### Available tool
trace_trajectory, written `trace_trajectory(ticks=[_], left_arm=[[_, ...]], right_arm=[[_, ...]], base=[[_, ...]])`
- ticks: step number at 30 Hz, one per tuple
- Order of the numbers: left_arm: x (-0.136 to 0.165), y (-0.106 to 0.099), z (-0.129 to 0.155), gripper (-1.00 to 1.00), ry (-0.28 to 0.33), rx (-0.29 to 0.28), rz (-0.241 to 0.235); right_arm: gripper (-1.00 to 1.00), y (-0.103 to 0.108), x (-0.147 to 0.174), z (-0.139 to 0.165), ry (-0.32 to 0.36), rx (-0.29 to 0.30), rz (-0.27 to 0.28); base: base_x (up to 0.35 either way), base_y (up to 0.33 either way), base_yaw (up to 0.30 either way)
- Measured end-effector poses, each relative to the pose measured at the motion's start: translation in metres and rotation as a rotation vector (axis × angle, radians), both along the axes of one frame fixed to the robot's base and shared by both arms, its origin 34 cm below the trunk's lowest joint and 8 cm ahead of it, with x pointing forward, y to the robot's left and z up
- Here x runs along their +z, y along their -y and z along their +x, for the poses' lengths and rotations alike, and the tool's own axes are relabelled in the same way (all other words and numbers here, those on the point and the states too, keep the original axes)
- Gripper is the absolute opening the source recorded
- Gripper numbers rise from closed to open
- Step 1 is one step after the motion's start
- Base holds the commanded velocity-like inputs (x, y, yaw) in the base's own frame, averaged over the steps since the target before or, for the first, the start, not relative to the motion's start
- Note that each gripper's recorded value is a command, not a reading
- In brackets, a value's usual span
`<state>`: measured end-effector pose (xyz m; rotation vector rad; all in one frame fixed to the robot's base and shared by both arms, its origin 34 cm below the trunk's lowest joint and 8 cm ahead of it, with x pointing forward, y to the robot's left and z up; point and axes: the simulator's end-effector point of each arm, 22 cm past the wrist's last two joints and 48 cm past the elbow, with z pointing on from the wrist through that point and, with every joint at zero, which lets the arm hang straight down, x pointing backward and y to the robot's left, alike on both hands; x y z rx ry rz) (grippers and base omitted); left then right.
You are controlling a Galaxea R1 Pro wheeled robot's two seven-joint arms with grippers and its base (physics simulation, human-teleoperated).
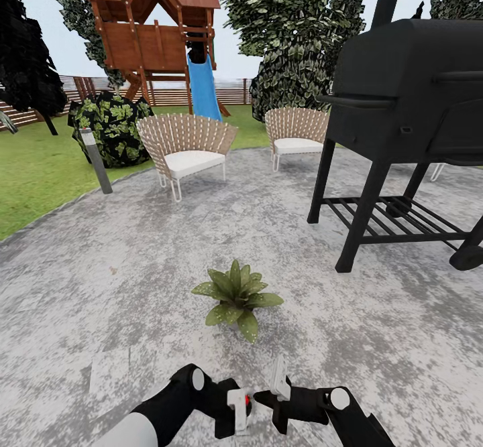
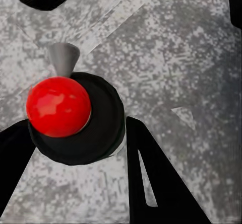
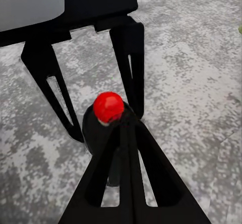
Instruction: Pick up the pesticide atomizer in the garden and spray insectifuge to fully cover both potted plants in the garden.
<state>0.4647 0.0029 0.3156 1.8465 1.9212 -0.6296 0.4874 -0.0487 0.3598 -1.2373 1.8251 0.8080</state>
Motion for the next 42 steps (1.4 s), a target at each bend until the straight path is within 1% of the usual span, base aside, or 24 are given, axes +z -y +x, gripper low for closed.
trace_trajectory(ticks=[5, 6, 7, 9, 10, 13, 15, 20, 21, 24, 26, 28, 29, 32, 33, 34, 35, 37, 38, 39, 40, 41, 42], left_arm=[[-0.011, -0.036, 0.005, -1.0, -0.001, 0.023, 0.049], [-0.016, -0.053, 0.006, -1.0, -0.002, 0.031, 0.074], [-0.018, -0.063, 0.007, -1.0, -0.003, 0.039, 0.085], [-0.025, -0.091, 0.01, -1.0, -0.004, 0.057, 0.123], [-0.026, -0.101, 0.011, -1.0, -0.005, 0.066, 0.134], [-0.033, -0.141, 0.014, -1.0, -0.007, 0.096, 0.182], [-0.037, -0.162, 0.013, -1.0, -0.015, 0.111, 0.208], [-0.048, -0.194, 0.002, -1.0, -0.048, 0.135, 0.253], [-0.048, -0.198, 0.002, -1.0, -0.048, 0.137, 0.259], [-0.05, -0.215, 0.002, -1.0, -0.049, 0.149, 0.281], [-0.049, -0.227, 0.004, -1.0, -0.047, 0.17, 0.289], [-0.046, -0.227, 0.016, -1.0, -0.029, 0.236, 0.26], [-0.045, -0.227, 0.02, -1.0, -0.021, 0.258, 0.251], [-0.045, -0.227, 0.02, -1.0, -0.021, 0.259, 0.251], [-0.042, -0.222, 0.035, -1.0, -0.002, 0.364, 0.2], [-0.04, -0.215, 0.049, -1.0, 0.003, 0.506, 0.127], [-0.039, -0.213, 0.056, -1.0, 0.005, 0.587, 0.09], [-0.037, -0.214, 0.076, -1.0, 0.023, 0.803, 0.011], [-0.037, -0.216, 0.084, -1.0, 0.033, 0.895, -0.017], [-0.037, -0.219, 0.088, -1.0, 0.041, 0.95, -0.027], [-0.038, -0.223, 0.091, -1.0, 0.05, 0.997, -0.032], [-0.041, -0.229, 0.091, -1.0, 0.063, 1.056, -0.034], [-0.044, -0.234, 0.091, -1.0, 0.075, 1.095, -0.035]], right_arm=[[-1.0, 0.001, 0.0, 0.0, 0.0, 0.0, -0.002], [-1.0, 0.001, 0.0, 0.0, 0.0, 0.0, -0.002], [-1.0, 0.001, -0.001, 0.0, 0.0, 0.001, -0.003], [-1.0, 0.002, -0.001, -0.001, -0.001, 0.001, -0.005], [-1.0, 0.002, -0.001, -0.001, -0.001, 0.001, -0.005], [-1.0, 0.007, -0.003, 0.0, -0.001, -0.001, -0.013], [-1.0, 0.008, -0.003, 0.0, -0.001, -0.001, -0.015], [-1.0, 0.01, -0.004, 0.0, 0.0, -0.002, -0.018], [1.0, 0.01, -0.004, 0.0, 0.0, -0.003, -0.019], [1.0, 0.015, -0.005, 0.001, 0.0, -0.006, -0.025], [1.0, 0.019, -0.006, 0.002, 0.001, -0.012, -0.03], [1.0, 0.024, -0.007, 0.004, 0.001, -0.022, -0.035], [1.0, 0.025, -0.008, 0.004, 0.001, -0.026, -0.037], [1.0, 0.025, -0.008, 0.004, 0.001, -0.026, -0.037], [1.0, 0.051, -0.022, 0.028, 0.044, -0.182, -0.093], [1.0, 0.073, -0.035, 0.04, 0.065, -0.298, -0.14], [1.0, 0.092, -0.047, 0.045, 0.074, -0.39, -0.181], [1.0, 0.139, -0.08, 0.039, 0.083, -0.598, -0.298], [1.0, 0.158, -0.091, 0.032, 0.087, -0.678, -0.347], [1.0, 0.169, -0.096, 0.027, 0.097, -0.725, -0.372], [1.0, 0.177, -0.098, 0.024, 0.11, -0.767, -0.383], [1.0, 0.187, -0.097, 0.022, 0.141, -0.821, -0.389], [1.0, 0.193, -0.095, 0.021, 0.164, -0.855, -0.389]], base=[[0.0, 0.0, 0.0], [0.0, 0.0, 0.0], [0.0, 0.0, 0.0], [0.0, 0.0, 0.0], [0.0, 0.0, 0.0], [0.0, 0.0, 0.0], [0.0, 0.0, 0.0], [0.0, 0.0, 0.0], [0.0, 0.0, 0.0], [0.0, 0.0, 0.0], [0.0, 0.0, 0.0], [0.0, 0.0, 0.0], [0.0, 0.0, 0.0], [0.0, 0.0, 0.0], [0.0, 0.0, 0.0], [0.0, 0.0, 0.0], [0.0, 0.0, 0.0], [0.0, 0.0, 0.0], [0.0, 0.0, 0.0], [0.0, 0.0, 0.0], [0.0, 0.0, 0.0], [0.0, 0.0, 0.0], [0.0, 0.0, 0.0]])
